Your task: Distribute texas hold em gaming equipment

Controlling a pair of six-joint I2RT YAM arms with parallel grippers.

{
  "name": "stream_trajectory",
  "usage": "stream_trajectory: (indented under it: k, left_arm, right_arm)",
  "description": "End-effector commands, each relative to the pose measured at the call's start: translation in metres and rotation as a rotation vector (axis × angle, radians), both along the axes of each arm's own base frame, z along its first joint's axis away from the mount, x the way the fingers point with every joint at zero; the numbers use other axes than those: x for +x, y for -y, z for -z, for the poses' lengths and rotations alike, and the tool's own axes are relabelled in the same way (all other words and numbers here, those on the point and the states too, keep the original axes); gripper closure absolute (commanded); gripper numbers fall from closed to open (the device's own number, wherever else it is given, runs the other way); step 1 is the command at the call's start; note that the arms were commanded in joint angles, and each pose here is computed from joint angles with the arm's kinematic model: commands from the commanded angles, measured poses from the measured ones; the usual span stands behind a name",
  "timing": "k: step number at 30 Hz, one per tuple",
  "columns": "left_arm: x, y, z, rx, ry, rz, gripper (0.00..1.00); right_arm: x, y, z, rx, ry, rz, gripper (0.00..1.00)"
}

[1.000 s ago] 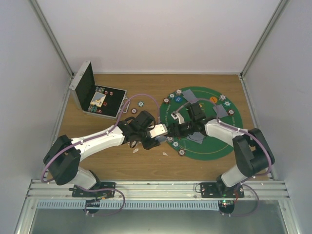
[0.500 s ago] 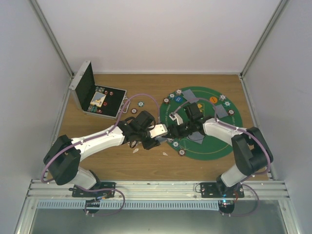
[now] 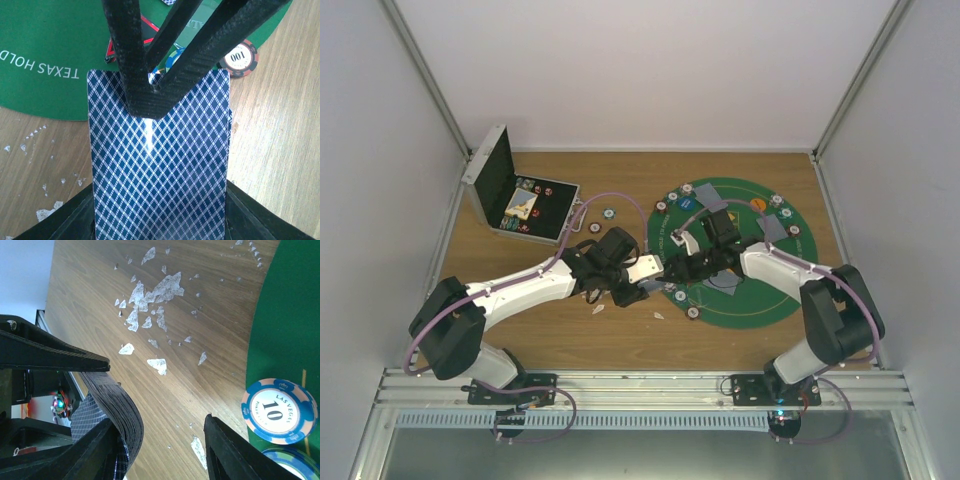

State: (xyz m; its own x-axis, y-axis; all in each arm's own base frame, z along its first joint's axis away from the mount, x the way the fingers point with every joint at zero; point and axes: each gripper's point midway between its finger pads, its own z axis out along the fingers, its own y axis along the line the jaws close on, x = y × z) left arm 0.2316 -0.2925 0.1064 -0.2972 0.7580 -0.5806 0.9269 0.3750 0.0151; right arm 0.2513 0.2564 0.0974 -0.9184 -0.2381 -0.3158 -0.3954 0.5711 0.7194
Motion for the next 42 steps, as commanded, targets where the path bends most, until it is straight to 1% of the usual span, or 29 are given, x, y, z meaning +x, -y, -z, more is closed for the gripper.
stream_trajectory:
  k: [1, 6, 8, 12, 15, 21, 23, 29, 33, 39, 42]
  left_arm:
    - [0.005, 0.009, -0.018, -0.068, 0.047, 0.002, 0.43]
    - [0.005, 0.009, -0.017, -0.066, 0.045, 0.002, 0.43]
    - [0.005, 0.009, -0.018, -0.067, 0.047, 0.001, 0.43]
    - [0.005, 0.009, -0.018, -0.066, 0.046, 0.001, 0.43]
    - [0.005, 0.009, -0.018, -0.067, 0.046, 0.002, 0.43]
    - [0.006, 0.009, -0.018, -0.066, 0.047, 0.000, 0.43]
    - [0.006, 0.009, -0.018, -0.067, 0.048, 0.000, 0.43]
    - [0.005, 0.009, -0.018, -0.067, 0.047, 0.001, 0.43]
    - [0.006, 0.009, -0.018, -0.066, 0.047, 0.000, 0.43]
    - [0.006, 0.008, -0.018, -0.063, 0.050, -0.002, 0.43]
    - [0.006, 0.008, -0.018, -0.061, 0.050, -0.002, 0.43]
  right_arm:
    - [0.002, 0.011, 0.002, -0.036, 0.013, 0.023, 0.53]
    - [-0.004, 0.005, -0.009, 0.029, 0.008, -0.017, 0.57]
    - [-0.006, 0.002, -0.013, 0.054, 0.006, -0.034, 0.61]
    - [-0.010, 0.000, -0.019, 0.077, 0.009, -0.053, 0.74]
    - [-0.011, 0.001, -0.021, 0.073, 0.011, -0.053, 0.80]
    - [-0.013, 0.005, -0.023, 0.062, 0.016, -0.045, 0.95]
    - [-0.014, 0.005, -0.024, 0.062, 0.018, -0.045, 0.99]
    - [-0.012, 0.012, -0.025, 0.027, 0.031, -0.026, 1.00]
    - [-0.004, 0.027, -0.021, -0.022, 0.043, 0.027, 0.99]
    - [0.014, 0.064, -0.027, -0.009, 0.078, 0.164, 0.99]
    - [0.030, 0.092, -0.033, -0.003, 0.104, 0.288, 0.99]
